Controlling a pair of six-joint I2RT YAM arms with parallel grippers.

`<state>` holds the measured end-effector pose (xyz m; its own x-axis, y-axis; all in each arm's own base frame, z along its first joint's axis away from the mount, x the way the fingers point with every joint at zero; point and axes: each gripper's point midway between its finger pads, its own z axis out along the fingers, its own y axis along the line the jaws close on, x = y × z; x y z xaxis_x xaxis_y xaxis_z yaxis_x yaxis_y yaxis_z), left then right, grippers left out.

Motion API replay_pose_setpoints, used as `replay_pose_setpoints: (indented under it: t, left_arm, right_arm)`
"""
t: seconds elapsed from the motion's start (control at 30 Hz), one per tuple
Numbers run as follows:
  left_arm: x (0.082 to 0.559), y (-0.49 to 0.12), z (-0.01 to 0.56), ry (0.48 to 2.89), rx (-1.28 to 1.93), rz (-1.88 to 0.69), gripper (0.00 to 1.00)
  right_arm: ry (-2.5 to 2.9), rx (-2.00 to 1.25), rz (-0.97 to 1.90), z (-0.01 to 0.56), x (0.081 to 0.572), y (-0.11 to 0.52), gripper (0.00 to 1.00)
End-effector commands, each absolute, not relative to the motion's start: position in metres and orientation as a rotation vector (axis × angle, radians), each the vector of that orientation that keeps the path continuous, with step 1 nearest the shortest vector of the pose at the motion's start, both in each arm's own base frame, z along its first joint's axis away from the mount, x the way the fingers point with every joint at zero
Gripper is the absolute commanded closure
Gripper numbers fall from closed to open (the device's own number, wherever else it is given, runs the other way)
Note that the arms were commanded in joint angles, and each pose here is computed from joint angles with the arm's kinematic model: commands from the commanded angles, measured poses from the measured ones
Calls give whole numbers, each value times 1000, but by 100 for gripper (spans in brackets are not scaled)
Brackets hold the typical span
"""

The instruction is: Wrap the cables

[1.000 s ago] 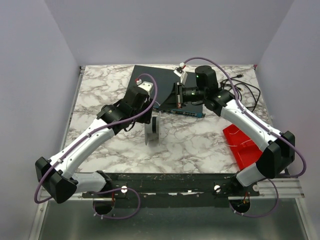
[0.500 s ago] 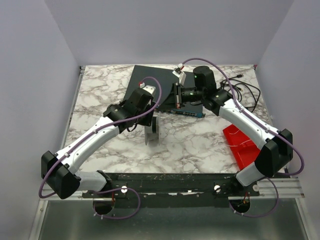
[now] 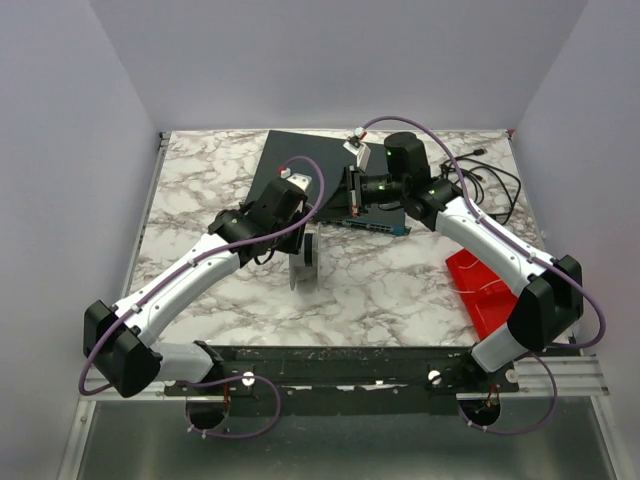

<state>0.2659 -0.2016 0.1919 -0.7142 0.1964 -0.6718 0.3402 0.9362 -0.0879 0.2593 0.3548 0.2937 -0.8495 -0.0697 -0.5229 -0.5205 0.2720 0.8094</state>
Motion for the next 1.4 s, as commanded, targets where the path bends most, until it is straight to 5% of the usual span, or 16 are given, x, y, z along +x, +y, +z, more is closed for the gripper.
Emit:
replay_pose_setpoints:
  t: [0.0, 0.4, 0.7, 0.83, 1.1, 1.23, 1.37]
  left_arm:
    - [262, -202, 184, 2414, 394, -271, 64]
    - [257, -202, 178, 2436, 410, -283, 69]
    - [260, -195, 175, 2437, 378, -233, 100]
    - [264, -193, 180, 2405, 363, -222, 100]
    - [268, -181, 223, 2292, 370, -188, 100]
    - [263, -179, 243, 2254, 383, -215, 100]
    - [258, -173, 261, 2229, 369, -221, 100]
  right_arm:
    - [2154, -554, 1617, 292, 260, 360, 99]
    - [2157, -554, 1620, 290, 260, 361, 99]
    - [2163, -551, 1617, 286, 259, 361, 99]
    - [2167, -546, 1595, 284, 260, 359, 99]
    - [2318, -317, 877, 231, 325, 305, 99]
    - [2338, -197, 569, 205, 358, 274, 93]
    - [2298, -174, 563, 197, 370, 277, 65]
